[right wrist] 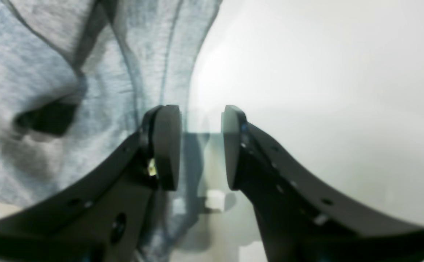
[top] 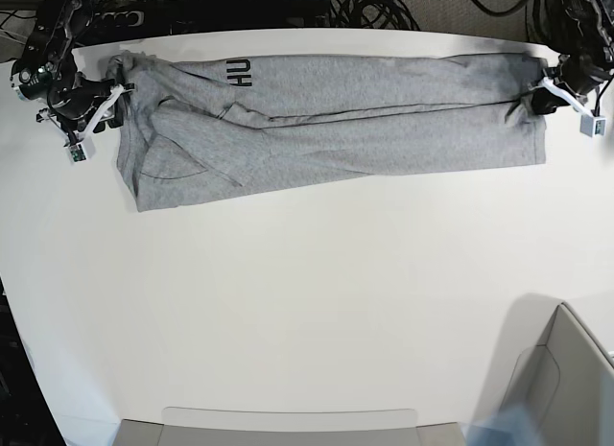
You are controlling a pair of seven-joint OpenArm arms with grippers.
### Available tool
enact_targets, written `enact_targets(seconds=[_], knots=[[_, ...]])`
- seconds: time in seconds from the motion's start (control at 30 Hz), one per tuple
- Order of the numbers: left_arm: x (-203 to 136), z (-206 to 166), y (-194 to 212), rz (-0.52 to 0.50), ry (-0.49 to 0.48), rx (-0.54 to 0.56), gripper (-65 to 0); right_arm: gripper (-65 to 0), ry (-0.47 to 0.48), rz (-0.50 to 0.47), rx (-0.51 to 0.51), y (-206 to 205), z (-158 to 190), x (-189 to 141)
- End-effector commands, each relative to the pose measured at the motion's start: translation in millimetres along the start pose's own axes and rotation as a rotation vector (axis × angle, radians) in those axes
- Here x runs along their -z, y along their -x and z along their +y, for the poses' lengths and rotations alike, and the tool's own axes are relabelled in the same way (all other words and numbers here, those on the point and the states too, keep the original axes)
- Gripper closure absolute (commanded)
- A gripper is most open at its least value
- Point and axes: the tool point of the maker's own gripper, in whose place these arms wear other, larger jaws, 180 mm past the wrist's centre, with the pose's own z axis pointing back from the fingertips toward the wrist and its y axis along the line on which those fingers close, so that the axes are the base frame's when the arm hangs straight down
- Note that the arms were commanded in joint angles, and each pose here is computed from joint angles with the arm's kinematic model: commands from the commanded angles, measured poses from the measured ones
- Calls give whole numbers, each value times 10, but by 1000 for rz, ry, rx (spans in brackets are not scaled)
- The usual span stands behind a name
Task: Fold the T-shirt properly
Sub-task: 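Hold the strip ends and pull them apart with both grippers, then regrip the strip end with the left gripper while the right holds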
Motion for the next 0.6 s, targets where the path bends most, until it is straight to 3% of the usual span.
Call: enact_targets(seconds=[0.0, 0.23, 0.4, 0.57], knots=[[-112, -50, -237, -53, -3, 64, 0, -206, 16, -46, -26, -149, -48, -71], [-301, -439, -258, -83, -1, 92, 0, -206, 17, -59, -32, -215, -40, -66], [-462, -864, -446, -131, 9, 195, 0, -206, 13, -72, -29, -265, -22, -55], [-411, -1096, -556, -165, 45, 178, 0, -206, 11, -74, -26, -280, -18, -44]])
